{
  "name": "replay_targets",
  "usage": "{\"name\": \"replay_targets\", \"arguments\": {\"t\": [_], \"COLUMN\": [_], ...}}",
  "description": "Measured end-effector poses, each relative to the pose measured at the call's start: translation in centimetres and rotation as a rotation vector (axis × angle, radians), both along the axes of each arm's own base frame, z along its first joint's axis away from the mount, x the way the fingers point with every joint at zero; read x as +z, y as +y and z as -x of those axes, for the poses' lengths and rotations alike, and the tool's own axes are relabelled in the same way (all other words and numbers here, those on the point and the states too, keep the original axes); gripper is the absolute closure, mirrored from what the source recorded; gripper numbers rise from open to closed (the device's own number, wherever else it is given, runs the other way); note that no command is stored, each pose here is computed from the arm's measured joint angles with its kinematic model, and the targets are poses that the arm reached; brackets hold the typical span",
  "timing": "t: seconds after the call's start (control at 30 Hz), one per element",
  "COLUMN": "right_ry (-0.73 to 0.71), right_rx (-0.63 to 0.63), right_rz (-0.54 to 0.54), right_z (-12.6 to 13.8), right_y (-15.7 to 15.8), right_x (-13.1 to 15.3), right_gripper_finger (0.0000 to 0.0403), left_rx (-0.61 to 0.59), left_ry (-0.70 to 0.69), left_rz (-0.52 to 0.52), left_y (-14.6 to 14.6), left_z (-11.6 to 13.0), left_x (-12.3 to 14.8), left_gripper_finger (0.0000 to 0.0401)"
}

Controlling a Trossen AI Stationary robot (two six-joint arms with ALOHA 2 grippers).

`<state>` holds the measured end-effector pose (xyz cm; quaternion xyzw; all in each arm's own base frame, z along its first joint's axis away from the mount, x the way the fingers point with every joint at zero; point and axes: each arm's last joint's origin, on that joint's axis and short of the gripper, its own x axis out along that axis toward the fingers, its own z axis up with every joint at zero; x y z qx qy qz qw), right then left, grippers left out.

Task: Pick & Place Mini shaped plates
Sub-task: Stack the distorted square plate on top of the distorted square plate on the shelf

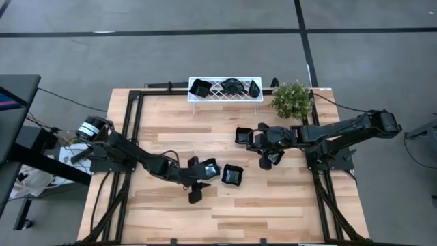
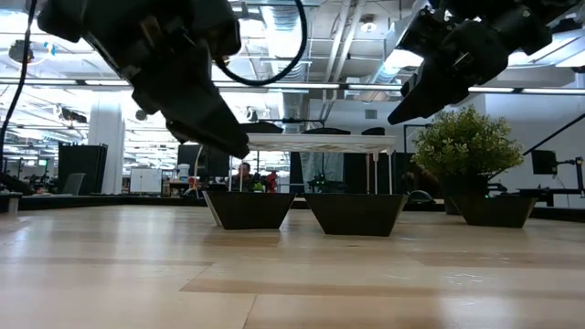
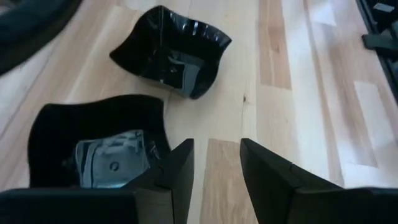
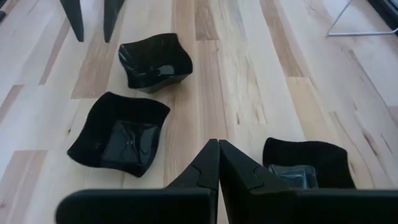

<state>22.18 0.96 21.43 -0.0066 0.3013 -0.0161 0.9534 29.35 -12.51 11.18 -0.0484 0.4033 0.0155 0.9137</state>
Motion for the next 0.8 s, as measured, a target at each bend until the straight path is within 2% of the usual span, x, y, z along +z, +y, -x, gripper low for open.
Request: {"name": "replay_targets", "arguments": {"t": [0.27, 0.5, 0.8], "right_ry": [0.004, 0.023, 0.032], "right_rx": [0.02, 0.035, 0.047], "right_rz": [-0.017, -0.04, -0.04], "right_z": [0.1, 0.2, 0.3], "right_y": [0.7, 1.4, 1.7], "right_x": [0.0, -0.2, -0.3], "right_gripper_finger": [0.0403, 0.0403, 0.0403], "left_rx": [0.024, 0.045, 0.041], "left_ry": [0.12, 0.127, 0.159], "left_rz": [-0.117, -0.172, -0.182], "left_y": [-0.8, -0.7, -0.5], "left_z": [-0.9, -1.0, -0.8], "left_x": [-2.0, -2.1, -2.4], "left_gripper_finger": [0.027, 0.027, 0.027]}}
